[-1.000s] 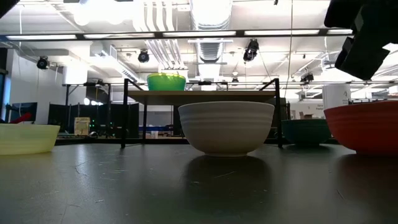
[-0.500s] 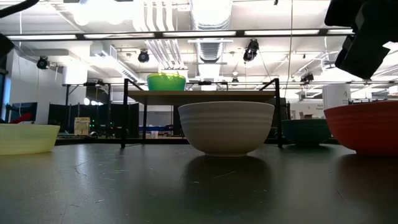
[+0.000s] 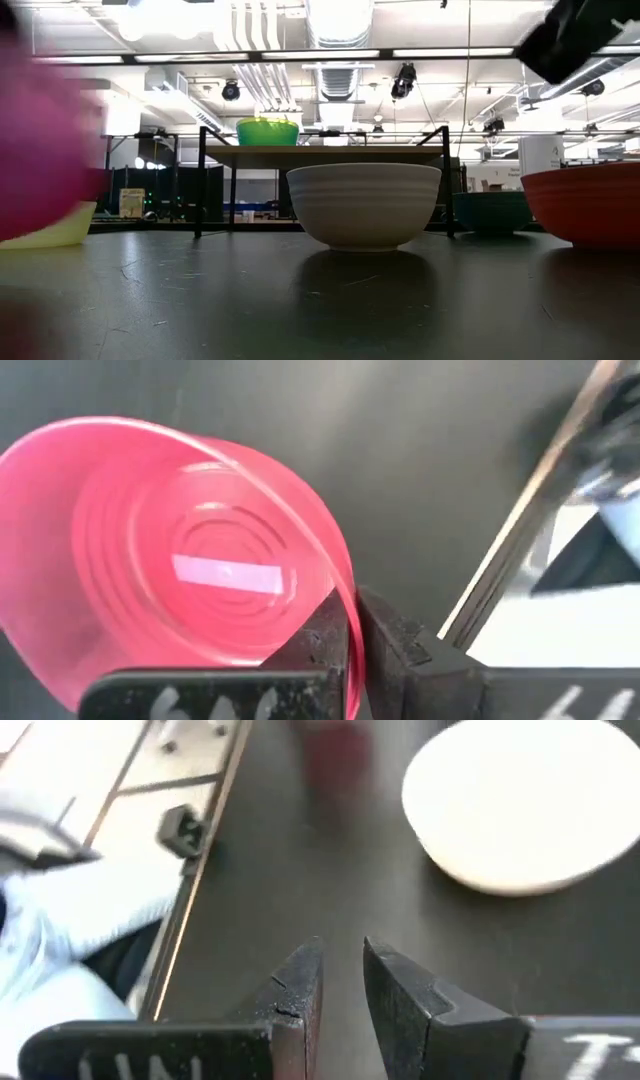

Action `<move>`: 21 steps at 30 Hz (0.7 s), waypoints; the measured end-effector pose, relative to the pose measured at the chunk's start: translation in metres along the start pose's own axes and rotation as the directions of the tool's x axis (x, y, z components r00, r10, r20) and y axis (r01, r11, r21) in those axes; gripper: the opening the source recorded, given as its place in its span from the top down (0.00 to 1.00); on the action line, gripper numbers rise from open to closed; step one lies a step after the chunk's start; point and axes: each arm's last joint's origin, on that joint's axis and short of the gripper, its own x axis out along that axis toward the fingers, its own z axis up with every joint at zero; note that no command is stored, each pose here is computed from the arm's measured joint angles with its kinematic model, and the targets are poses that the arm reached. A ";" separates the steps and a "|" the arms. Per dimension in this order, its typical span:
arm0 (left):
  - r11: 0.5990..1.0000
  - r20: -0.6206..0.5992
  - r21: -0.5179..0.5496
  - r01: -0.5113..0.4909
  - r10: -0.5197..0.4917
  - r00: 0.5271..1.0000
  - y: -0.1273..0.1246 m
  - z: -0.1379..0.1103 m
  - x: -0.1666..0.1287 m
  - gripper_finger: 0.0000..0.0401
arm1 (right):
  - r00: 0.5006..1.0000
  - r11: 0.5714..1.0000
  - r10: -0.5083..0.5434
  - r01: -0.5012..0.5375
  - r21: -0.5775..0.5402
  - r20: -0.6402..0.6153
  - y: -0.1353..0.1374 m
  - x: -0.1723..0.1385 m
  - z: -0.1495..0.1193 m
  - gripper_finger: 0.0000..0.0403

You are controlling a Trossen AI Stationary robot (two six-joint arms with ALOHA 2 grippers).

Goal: Place and stack bowls onto a shelf
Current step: Stack the small pink bowl on top of the small green bowl on the shelf

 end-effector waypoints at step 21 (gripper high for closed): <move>0.527 0.162 0.800 0.286 -0.649 0.743 -0.042 0.117 -0.057 1.00 | 0.937 0.769 0.349 -0.290 -0.570 -0.007 0.040 0.020 0.067 0.64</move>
